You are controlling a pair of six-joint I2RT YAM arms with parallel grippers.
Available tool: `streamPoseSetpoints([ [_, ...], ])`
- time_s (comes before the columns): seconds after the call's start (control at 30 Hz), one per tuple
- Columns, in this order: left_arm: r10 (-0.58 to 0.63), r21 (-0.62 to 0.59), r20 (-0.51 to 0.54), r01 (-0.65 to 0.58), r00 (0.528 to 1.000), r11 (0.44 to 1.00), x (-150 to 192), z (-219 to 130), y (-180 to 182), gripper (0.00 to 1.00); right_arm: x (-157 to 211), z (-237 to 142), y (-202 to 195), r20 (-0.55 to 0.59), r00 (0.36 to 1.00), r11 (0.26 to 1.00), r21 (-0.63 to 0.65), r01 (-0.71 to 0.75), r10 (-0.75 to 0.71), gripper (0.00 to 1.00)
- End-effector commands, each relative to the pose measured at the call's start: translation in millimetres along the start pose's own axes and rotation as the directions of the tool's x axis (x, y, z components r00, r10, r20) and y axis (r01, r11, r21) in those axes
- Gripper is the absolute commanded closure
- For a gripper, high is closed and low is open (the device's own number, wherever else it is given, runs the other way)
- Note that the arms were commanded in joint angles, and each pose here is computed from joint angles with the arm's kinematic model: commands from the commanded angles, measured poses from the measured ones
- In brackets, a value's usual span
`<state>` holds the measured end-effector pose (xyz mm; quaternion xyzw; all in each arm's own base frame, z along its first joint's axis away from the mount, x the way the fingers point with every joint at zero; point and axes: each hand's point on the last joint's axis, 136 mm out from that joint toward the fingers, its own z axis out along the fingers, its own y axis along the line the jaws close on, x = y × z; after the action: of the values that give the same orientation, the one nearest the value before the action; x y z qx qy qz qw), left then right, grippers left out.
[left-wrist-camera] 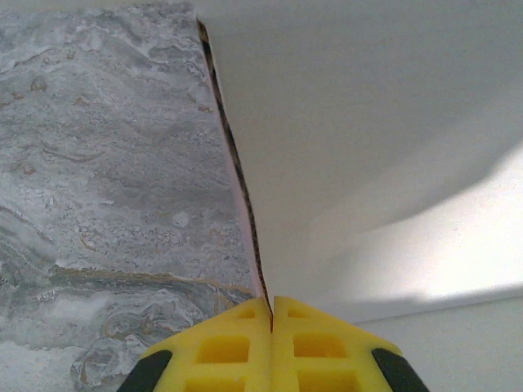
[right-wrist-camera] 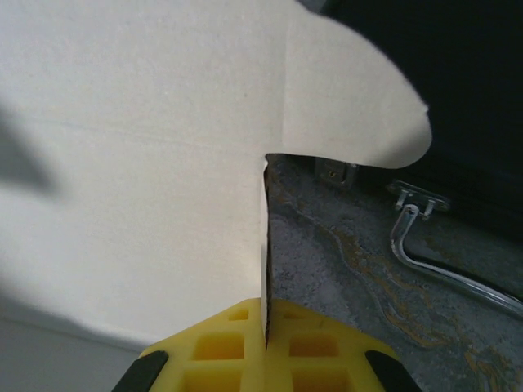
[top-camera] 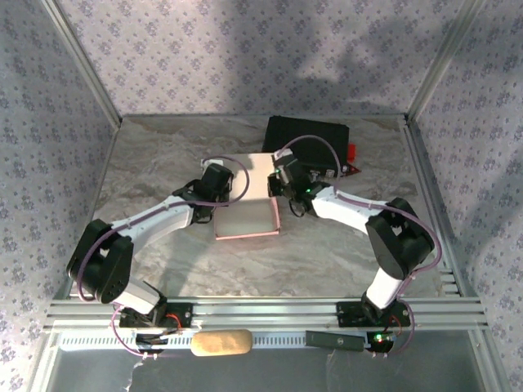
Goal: Fold the paper box
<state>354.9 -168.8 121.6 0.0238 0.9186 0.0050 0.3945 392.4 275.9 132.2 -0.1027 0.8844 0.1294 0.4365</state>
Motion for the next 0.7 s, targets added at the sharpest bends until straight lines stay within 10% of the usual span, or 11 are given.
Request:
streamPoseSetpoints([
  [0.0, -0.076, 0.162, 0.099, 0.06, 0.992, 0.985, -21, -11, -38, 1.0, -3, -11, 19, 0.106, 0.991, 0.996, 0.031, -0.08, 0.076, 1.0],
  [0.33, -0.194, 0.32, 0.284, 0.098, 0.939, 0.942, -24, -34, -38, 1.0, -2, -32, 46, 0.353, 0.922, 0.983, -0.144, -0.113, 0.157, 1.0],
  [0.67, -0.23, 0.352, 0.297, 0.117, 0.927, 0.929, 6, -42, -32, 1.0, 32, -23, 45, 0.336, 0.919, 0.975, -0.149, -0.163, 0.205, 1.0],
])
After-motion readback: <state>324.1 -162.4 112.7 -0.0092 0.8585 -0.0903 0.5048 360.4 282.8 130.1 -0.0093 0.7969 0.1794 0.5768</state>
